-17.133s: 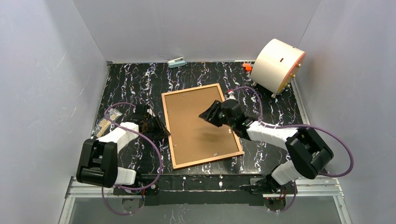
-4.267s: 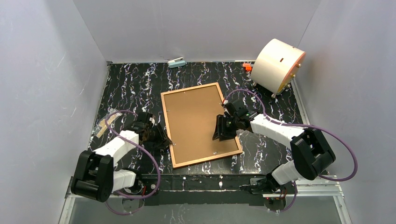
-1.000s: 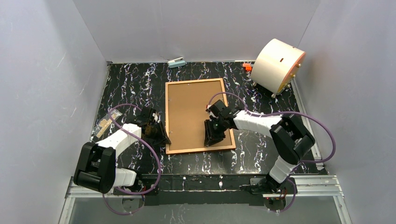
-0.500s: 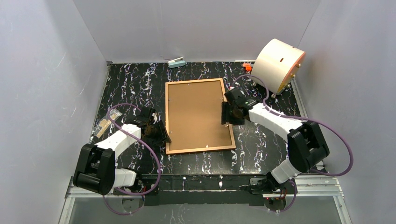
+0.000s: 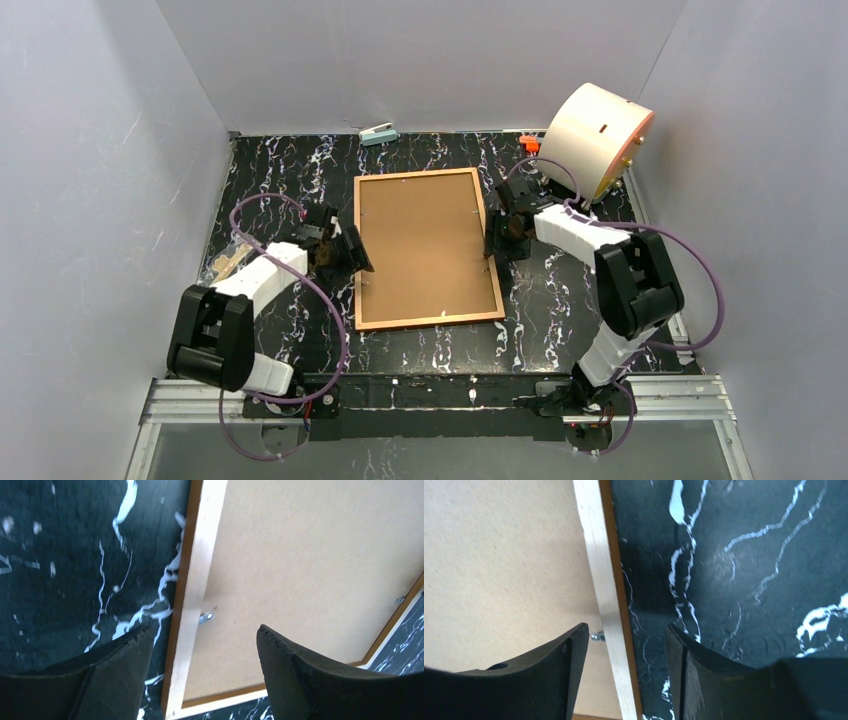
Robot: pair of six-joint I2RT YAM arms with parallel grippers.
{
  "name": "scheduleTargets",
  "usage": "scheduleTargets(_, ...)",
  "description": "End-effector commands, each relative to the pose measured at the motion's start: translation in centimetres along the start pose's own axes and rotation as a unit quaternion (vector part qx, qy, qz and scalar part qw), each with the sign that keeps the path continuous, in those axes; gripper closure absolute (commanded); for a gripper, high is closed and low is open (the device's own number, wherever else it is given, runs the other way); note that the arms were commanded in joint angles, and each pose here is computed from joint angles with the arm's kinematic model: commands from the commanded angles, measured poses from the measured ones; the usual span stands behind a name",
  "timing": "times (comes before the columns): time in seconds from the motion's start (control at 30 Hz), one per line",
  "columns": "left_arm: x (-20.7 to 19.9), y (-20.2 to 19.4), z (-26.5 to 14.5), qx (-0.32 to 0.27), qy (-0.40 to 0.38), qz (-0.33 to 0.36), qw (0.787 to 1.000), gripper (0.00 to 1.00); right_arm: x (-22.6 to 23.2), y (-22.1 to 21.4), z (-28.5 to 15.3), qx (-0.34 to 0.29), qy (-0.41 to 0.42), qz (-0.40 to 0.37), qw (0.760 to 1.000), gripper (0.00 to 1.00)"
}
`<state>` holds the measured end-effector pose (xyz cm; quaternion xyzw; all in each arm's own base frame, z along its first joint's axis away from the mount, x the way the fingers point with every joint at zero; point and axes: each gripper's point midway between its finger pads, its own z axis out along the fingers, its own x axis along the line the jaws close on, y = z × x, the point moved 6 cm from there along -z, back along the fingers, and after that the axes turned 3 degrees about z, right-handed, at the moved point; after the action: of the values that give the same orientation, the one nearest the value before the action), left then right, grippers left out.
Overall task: Put the photo into the frame
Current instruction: Install the photo frame at the center of the board.
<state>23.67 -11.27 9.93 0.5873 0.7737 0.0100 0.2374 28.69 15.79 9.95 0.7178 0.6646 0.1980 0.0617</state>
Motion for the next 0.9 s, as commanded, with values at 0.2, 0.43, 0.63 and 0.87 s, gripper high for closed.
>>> scheduleTargets(0.2,-0.4,4.8,1.9,-0.050,0.059,0.012,0.997,0.27,1.7,3.8,1.4,-0.028,0.031,-0.016,0.999,0.47)
scheduleTargets(0.43,-0.6,6.6,3.3,-0.050,0.075,0.020,0.996,0.27,1.9,2.9,1.8,-0.001,0.049,-0.019,0.999,0.62)
scheduleTargets(0.63,-2.6,7.1,3.7,-0.021,0.004,0.055,0.998,0.36,2.2,1.0,1.3,0.027,0.089,-0.001,0.996,0.73)
scheduleTargets(0.87,-3.4,7.4,4.0,-0.002,-0.022,0.073,0.997,0.40,2.4,-2.4,0.1,0.066,0.147,0.031,0.986,0.81)
